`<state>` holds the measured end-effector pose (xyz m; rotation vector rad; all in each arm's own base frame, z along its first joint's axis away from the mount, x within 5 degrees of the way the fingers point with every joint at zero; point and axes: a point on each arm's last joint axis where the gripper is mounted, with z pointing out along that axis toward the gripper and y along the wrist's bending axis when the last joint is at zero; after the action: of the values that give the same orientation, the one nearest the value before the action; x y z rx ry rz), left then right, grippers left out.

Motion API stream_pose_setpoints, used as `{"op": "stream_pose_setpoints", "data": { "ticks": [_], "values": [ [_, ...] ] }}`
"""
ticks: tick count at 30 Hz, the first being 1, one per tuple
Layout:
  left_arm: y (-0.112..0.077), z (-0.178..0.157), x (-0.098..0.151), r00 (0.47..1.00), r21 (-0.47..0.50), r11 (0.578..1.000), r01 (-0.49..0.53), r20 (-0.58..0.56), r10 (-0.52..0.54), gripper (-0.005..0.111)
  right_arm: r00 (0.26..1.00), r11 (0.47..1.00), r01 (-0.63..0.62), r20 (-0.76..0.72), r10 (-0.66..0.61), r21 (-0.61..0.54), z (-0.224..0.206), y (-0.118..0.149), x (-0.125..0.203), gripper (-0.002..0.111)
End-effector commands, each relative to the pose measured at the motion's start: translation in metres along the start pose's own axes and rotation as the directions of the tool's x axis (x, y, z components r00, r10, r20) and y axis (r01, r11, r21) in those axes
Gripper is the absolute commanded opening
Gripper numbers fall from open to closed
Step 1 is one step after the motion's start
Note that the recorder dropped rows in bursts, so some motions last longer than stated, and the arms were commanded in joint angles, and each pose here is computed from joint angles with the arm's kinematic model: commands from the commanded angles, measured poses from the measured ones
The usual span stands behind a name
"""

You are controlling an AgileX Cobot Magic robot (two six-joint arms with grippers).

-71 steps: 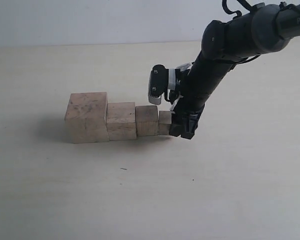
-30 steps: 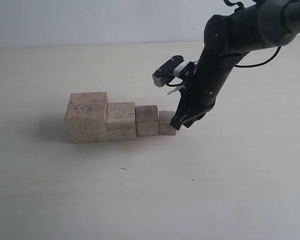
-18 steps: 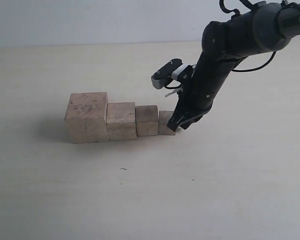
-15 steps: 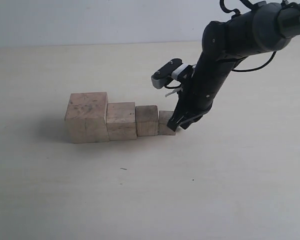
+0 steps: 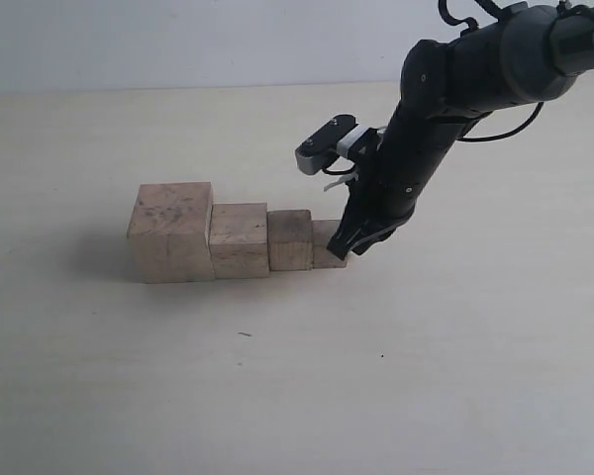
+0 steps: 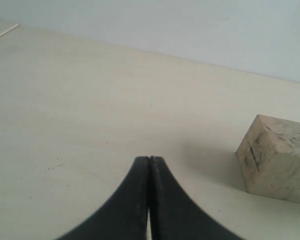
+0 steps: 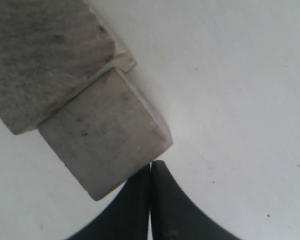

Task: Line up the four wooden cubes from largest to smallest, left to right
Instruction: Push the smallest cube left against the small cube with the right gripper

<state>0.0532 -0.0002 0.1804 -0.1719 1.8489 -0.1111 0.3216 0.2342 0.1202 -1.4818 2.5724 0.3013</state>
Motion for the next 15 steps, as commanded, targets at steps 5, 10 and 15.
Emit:
{"op": "stream_pose_setpoints", "data": {
  "ticks": [5,10,15],
  "values": [
    [-0.0001,-0.0001,0.0000,1.000,0.003,1.000,-0.001,0.008,0.001,0.000,1.000,1.000,0.011,0.023,-0.011,-0.009,-0.0009,0.0014,-0.0025,0.000],
    [-0.0001,-0.0001,0.0000,1.000,0.003,1.000,-0.001,0.008,0.001,0.000,1.000,1.000,0.010,0.018,-0.010,-0.014,-0.0009,0.0019,-0.0021,0.000],
    [-0.0001,-0.0001,0.0000,1.000,0.003,1.000,-0.001,0.008,0.001,0.000,1.000,1.000,0.010,0.017,-0.010,-0.015,-0.0009,0.0020,-0.0019,0.000]
  ]
}}
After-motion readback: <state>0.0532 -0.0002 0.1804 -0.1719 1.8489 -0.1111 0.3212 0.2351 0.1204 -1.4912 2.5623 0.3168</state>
